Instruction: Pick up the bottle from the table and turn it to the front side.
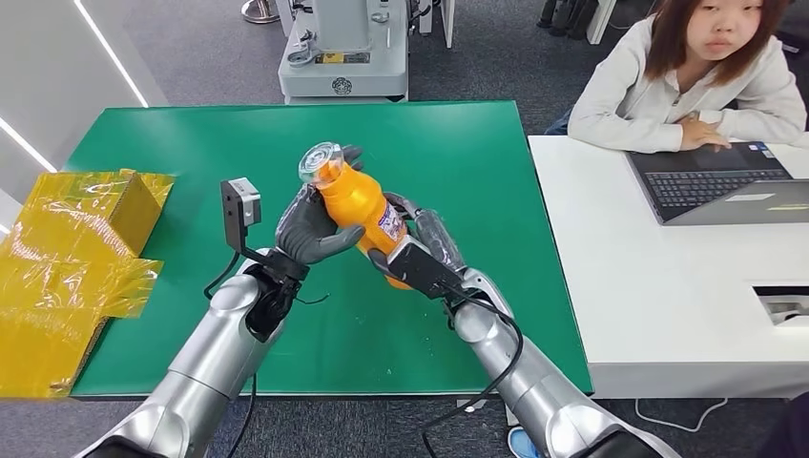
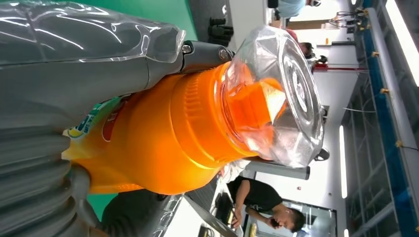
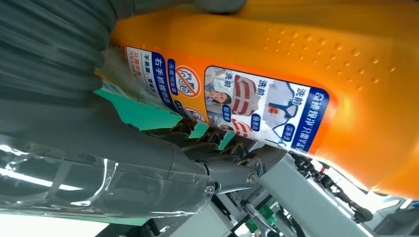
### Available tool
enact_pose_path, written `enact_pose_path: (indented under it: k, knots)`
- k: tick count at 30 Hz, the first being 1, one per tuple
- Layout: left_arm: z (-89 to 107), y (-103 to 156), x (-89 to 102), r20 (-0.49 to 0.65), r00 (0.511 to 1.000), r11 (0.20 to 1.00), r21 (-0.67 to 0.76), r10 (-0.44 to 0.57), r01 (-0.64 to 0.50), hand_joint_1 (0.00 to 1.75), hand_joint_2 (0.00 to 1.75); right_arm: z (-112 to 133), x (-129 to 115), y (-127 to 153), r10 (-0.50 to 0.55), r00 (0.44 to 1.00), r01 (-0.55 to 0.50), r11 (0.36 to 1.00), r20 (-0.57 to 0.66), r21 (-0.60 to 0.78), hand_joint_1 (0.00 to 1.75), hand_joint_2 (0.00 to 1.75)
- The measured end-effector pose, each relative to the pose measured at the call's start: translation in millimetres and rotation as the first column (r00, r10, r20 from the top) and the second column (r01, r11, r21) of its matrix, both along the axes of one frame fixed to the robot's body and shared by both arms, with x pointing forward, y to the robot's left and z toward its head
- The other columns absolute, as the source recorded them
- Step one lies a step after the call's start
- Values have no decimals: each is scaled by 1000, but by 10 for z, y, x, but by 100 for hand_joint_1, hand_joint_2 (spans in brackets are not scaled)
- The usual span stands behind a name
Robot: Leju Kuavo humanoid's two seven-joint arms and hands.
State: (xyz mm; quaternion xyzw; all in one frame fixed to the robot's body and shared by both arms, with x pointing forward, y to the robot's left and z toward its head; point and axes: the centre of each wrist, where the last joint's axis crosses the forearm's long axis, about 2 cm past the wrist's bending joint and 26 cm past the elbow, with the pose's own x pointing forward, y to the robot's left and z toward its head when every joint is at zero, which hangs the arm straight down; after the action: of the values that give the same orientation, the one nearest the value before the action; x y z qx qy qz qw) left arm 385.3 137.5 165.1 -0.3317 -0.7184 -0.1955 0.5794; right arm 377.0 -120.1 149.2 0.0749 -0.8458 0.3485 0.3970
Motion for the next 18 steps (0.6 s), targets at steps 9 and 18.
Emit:
enact_pose_path:
  k: [9,18]
  knots:
    - [-49,-56,33,-14,1000,1000,3,26,-26,175,175,-81,-4,-32,-13,1000,12,1000,-20,-8,175,175]
    - [-84,-39,53,-21,999,999,11,32,-32,175,175,-129,-19,-44,-15,999,15,1000,-30,-10,173,175]
